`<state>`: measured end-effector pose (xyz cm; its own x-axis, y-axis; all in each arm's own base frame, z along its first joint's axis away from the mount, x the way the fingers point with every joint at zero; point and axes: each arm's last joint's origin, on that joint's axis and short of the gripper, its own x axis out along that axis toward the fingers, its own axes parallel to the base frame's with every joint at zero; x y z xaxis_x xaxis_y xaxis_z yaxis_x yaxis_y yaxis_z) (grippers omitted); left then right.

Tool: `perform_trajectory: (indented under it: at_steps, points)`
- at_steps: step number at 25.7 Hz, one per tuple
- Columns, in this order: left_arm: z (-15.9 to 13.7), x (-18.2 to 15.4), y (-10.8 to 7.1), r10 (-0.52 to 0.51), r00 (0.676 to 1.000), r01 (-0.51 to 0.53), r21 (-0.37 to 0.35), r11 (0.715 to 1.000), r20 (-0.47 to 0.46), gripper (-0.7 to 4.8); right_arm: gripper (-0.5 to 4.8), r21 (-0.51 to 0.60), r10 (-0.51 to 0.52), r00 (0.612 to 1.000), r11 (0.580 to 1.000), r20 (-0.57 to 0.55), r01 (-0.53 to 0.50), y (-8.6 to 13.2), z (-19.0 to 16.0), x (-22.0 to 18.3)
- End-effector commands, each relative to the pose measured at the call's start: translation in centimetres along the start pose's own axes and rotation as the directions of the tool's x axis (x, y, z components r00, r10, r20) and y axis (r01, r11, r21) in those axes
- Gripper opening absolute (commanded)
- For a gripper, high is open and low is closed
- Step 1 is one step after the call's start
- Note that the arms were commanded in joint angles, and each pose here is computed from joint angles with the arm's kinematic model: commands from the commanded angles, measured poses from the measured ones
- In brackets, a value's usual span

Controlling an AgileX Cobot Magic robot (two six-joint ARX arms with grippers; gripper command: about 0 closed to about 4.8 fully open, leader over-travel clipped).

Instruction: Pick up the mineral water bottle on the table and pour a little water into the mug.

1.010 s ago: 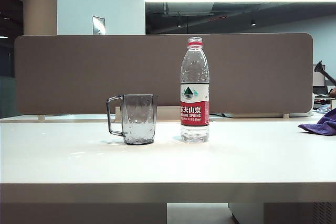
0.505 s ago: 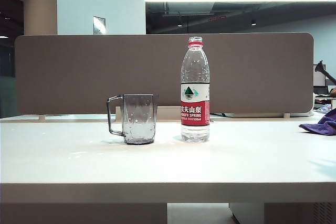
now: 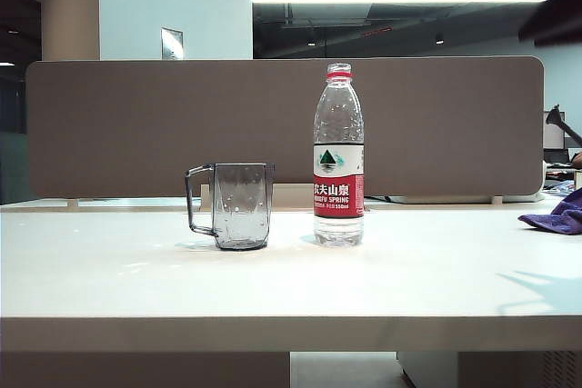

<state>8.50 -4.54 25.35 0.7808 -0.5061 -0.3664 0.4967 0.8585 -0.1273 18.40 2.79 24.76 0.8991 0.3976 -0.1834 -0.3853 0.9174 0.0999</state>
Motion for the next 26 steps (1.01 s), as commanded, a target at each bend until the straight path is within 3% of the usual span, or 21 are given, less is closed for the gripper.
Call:
perform_trajectory:
  at_steps: [1, 4, 7, 9, 13, 16, 19, 25, 26]
  points:
    - [0.1, -0.1, 0.0, -0.002, 1.000, 0.002, 0.006, 1.000, 0.010, -0.05, 1.60, -0.033, 0.014, 0.992, 0.999, 0.128, -0.010, 0.1, -1.6, 0.9]
    - [0.1, -0.1, 0.0, -0.002, 1.000, 0.002, 0.006, 1.000, 0.010, -0.05, 1.69, -0.030, 0.035, 0.995, 0.999, 0.098, -0.032, 0.3, -3.3, 2.1]
    - [0.1, 0.0, 0.0, -0.002, 1.000, 0.002, 0.006, 1.000, 0.010, -0.05, 2.43, -0.035, 0.069, 0.993, 0.997, 0.091, -0.066, 0.6, -4.2, 3.7]
    - [0.1, 0.0, 0.0, -0.006, 1.000, 0.006, 0.006, 1.000, 0.009, -0.05, 2.58, -0.052, 0.103, 0.987, 0.994, 0.127, -0.097, 0.8, -5.0, 5.3]
    - [0.1, -0.1, 0.0, -0.006, 1.000, 0.006, 0.006, 1.000, 0.010, -0.05, 3.40, -0.073, 0.149, 0.975, 0.988, 0.166, -0.139, 1.1, -6.7, 8.5]
    - [0.1, -0.1, 0.0, -0.001, 1.000, 0.001, 0.007, 1.000, 0.011, -0.05, 3.49, -0.072, 0.162, 0.974, 0.986, 0.157, -0.152, 1.1, -7.5, 10.1]
    - [0.1, 0.0, 0.0, -0.002, 1.000, 0.002, 0.007, 1.000, 0.010, -0.05, 3.89, -0.077, 0.171, 0.971, 0.984, 0.169, -0.160, 1.0, -7.6, 11.5]
    - [0.1, -0.1, 0.0, -0.002, 1.000, 0.002, 0.007, 1.000, 0.010, -0.05, 3.94, -0.084, 0.185, 0.966, 0.981, 0.182, -0.172, 1.1, -7.2, 13.8]
    - [0.1, -0.1, 0.0, -0.002, 1.000, 0.002, 0.007, 1.000, 0.011, -0.05, 4.16, -0.087, 0.190, 0.964, 0.980, 0.187, -0.176, 1.2, -7.0, 14.4]
